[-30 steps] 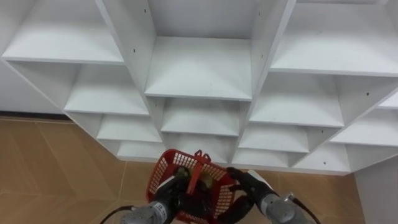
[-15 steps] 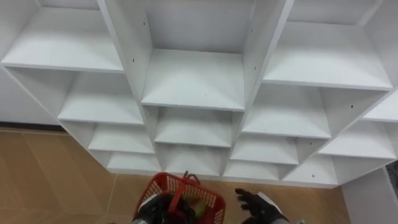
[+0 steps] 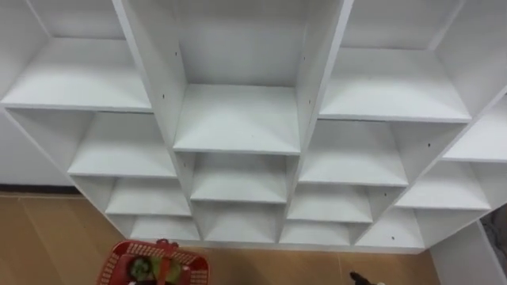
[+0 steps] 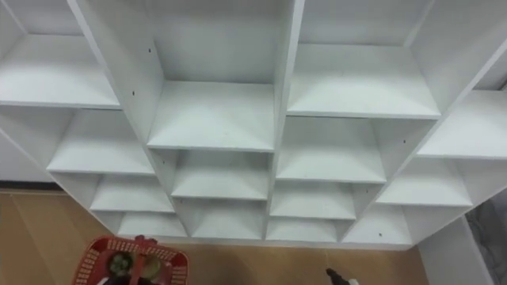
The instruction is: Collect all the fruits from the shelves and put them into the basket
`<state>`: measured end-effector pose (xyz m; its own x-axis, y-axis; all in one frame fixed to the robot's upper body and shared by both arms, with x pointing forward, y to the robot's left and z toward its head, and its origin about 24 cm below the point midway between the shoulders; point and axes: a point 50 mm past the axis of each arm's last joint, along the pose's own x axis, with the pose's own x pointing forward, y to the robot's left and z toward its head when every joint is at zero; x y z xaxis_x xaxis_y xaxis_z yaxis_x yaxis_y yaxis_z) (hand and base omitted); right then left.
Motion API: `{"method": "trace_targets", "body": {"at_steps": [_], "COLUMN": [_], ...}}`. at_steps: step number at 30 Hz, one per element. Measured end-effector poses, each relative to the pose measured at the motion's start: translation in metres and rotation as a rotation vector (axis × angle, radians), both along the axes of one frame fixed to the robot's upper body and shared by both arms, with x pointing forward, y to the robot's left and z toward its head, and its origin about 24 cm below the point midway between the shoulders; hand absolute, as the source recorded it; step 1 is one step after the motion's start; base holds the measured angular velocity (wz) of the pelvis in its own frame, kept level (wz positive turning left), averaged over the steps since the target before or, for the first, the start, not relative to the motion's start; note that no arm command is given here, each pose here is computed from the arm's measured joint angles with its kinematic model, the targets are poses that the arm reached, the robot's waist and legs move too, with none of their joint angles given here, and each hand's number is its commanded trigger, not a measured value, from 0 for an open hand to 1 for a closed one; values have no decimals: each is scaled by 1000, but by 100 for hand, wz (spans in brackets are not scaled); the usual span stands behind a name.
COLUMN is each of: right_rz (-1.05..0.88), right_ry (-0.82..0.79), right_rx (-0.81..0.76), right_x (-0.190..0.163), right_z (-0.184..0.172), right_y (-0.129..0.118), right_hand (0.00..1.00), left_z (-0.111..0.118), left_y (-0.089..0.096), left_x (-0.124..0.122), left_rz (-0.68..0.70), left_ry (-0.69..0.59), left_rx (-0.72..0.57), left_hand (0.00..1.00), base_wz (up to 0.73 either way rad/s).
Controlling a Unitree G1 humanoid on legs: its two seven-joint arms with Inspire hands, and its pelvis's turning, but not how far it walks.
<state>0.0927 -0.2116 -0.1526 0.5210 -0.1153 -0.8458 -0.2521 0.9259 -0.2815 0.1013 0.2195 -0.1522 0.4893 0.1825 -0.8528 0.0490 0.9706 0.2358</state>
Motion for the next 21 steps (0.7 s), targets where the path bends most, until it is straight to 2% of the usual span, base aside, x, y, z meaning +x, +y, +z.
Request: {"method": "trace_targets", "body": {"at_steps": [10,21], "right_rz": [-102,-303], "right_ry": [7,135], "right_rx": [-1,12], "right_x": [-10,-40], "right_z": [0,-11], "right_y": [-11,-24], "right_hand": [0,0], "left_z": [-4,-7], "left_y": [4,16], "left_x": [-17,-37], "left_rz": [-7,-69], "left_ry": [49,140], "left_rx": [31,142], "left_hand": [100,100], "base_wz": [-5,0]}}
